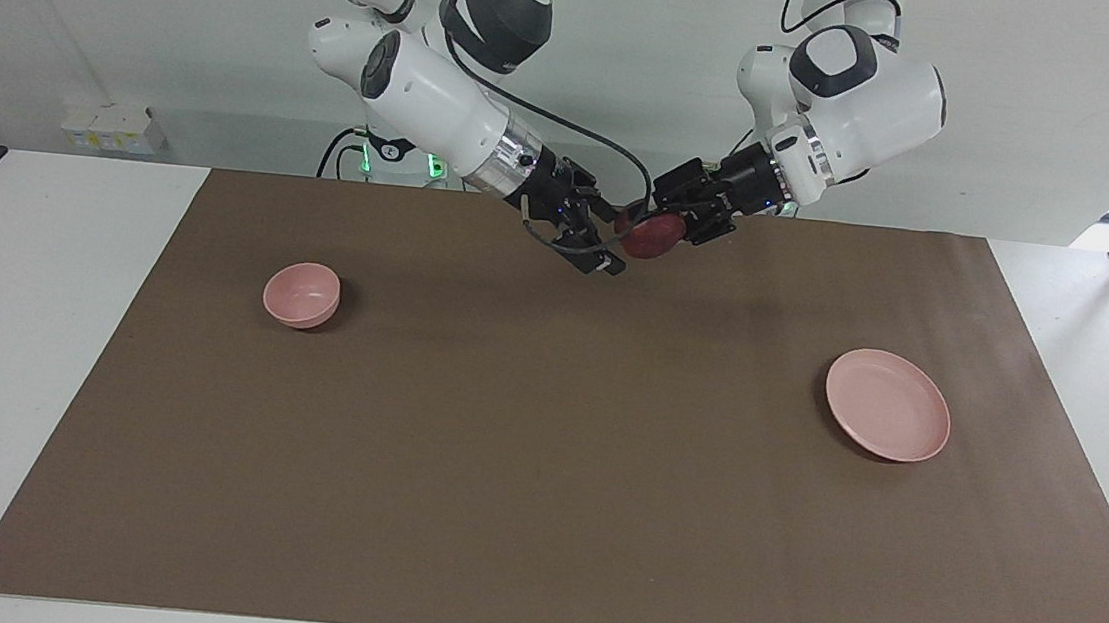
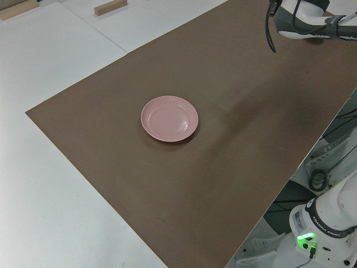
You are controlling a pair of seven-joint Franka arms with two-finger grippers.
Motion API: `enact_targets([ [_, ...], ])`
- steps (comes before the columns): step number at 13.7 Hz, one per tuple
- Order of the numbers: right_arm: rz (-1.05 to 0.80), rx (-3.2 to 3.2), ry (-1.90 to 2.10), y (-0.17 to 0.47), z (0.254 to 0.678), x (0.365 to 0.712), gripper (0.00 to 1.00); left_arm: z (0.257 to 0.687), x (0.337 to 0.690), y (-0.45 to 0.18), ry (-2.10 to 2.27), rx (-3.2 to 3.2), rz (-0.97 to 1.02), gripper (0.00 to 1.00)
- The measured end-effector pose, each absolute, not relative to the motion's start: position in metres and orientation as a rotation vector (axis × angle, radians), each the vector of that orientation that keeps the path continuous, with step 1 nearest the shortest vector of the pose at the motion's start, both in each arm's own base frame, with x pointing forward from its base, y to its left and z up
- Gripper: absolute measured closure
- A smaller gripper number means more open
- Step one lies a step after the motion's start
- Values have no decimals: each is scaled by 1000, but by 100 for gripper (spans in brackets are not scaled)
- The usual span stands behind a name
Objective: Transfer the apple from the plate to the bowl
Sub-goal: 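Bring the apple to the right gripper and close the right gripper on it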
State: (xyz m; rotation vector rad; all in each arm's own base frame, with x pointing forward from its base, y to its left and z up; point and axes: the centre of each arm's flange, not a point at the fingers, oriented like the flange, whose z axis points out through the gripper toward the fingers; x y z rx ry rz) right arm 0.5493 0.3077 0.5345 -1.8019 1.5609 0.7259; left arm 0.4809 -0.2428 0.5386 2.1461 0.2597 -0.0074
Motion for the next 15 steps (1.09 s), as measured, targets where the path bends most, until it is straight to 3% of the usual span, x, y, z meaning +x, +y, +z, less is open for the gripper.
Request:
enact_targets([
  [10,751,-1868,1490,338,532,531,0,533,473,-262,223,2157,-29,22],
  [13,760,-1873,1490,339,532,530,24,533,475,-260,231,2156,-24,22],
  [15,760,-1873,1490,339,532,530,24,533,475,-260,232,2156,-24,22],
])
